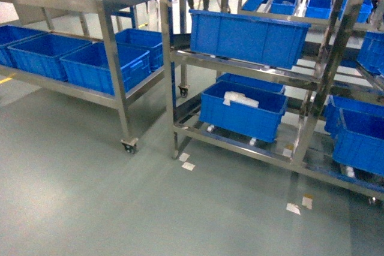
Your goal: Pick red block from blue box to shelf
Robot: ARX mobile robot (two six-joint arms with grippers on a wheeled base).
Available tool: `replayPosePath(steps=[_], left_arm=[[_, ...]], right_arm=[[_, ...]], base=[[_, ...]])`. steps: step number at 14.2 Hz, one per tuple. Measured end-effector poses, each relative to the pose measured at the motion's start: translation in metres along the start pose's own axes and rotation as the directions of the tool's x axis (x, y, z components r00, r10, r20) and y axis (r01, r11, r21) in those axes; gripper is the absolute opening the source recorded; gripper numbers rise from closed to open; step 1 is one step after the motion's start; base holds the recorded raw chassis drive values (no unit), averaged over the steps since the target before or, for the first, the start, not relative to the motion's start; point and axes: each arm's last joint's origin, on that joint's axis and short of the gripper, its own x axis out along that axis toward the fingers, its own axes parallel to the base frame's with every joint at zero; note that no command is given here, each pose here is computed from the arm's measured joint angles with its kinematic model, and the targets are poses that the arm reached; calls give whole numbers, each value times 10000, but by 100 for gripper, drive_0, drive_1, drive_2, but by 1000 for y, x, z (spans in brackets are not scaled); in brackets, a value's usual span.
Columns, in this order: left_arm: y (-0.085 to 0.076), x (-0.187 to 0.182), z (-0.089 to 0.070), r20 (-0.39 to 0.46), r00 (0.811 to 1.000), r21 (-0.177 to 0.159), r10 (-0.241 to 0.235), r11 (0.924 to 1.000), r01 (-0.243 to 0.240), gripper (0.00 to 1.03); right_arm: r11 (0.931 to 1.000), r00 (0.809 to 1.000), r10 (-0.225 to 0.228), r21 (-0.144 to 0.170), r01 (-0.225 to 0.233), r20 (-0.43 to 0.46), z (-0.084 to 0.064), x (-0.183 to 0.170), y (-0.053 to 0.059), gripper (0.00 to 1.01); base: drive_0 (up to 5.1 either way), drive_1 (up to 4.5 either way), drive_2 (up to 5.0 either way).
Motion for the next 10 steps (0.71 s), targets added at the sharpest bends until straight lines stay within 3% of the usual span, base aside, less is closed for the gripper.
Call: replayPosePath(steps=[10], left_arm=[[0, 0, 0, 4, 10000, 0, 0, 10000, 0, 98]], right_arm=[[10000, 10000, 0, 0, 0, 0, 0, 0, 0, 29]], base=[[-153, -153, -153]])
